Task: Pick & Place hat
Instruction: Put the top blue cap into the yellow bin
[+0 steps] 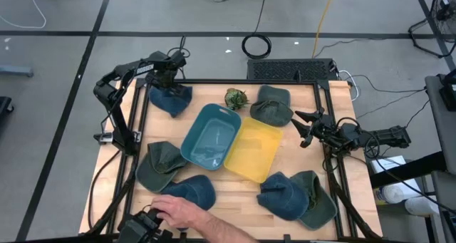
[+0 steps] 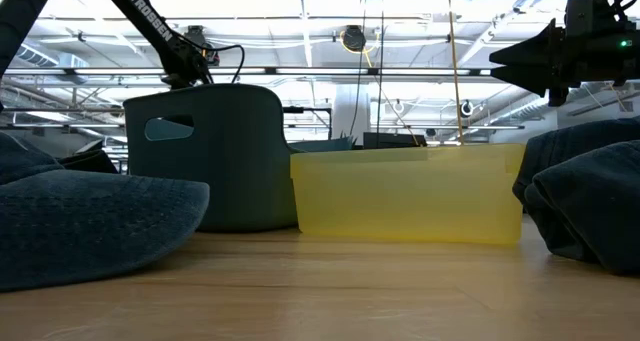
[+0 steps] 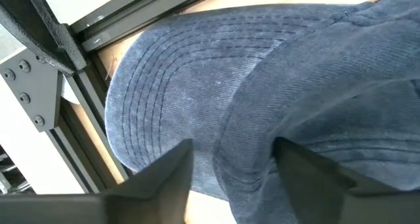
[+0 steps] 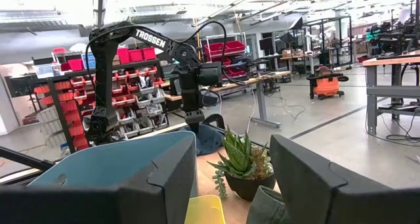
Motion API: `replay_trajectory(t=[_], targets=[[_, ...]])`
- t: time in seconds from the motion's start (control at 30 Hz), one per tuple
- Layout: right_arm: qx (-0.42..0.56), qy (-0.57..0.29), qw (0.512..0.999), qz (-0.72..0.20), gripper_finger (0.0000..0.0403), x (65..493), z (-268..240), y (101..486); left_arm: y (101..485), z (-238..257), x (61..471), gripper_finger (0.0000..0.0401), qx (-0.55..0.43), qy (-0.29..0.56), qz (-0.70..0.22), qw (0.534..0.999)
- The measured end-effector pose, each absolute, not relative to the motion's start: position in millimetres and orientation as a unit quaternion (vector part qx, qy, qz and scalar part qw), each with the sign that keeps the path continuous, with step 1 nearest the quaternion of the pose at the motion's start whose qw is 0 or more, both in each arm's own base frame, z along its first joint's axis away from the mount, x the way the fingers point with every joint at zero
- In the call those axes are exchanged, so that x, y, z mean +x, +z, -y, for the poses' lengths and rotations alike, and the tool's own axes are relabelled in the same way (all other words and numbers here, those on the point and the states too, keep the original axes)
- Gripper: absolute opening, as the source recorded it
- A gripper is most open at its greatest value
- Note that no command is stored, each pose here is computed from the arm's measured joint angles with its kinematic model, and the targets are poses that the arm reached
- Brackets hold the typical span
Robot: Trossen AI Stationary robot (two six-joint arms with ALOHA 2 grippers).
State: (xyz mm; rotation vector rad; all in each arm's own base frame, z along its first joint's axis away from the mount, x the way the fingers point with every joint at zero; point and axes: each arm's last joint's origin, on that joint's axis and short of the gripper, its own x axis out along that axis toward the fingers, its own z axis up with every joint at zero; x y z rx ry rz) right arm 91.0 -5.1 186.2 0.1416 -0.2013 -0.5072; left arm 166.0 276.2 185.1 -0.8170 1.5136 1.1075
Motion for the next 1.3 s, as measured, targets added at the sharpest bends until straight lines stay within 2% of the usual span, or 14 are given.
replay_trajectory(t=[0.23,0.53,1.03,1.3], targets=[[0.070,-0.250,0.961,0.099,0.0187,91,5,186,185,-276,166,0.0103,-0.340,0.465,-0.632,0.519],[0.070,-0.250,0.961,0.099,0.0187,91,5,186,185,-276,165,0.0013,-0.345,0.470,-0.629,0.514],[0.070,-0.250,0.961,0.099,0.0187,91,5,186,187,-274,165,0.0007,-0.345,0.470,-0.634,0.508],[0.070,-0.250,0.961,0.100,0.0187,91,5,186,219,-269,157,0.0007,-0.330,0.492,-0.601,0.537]])
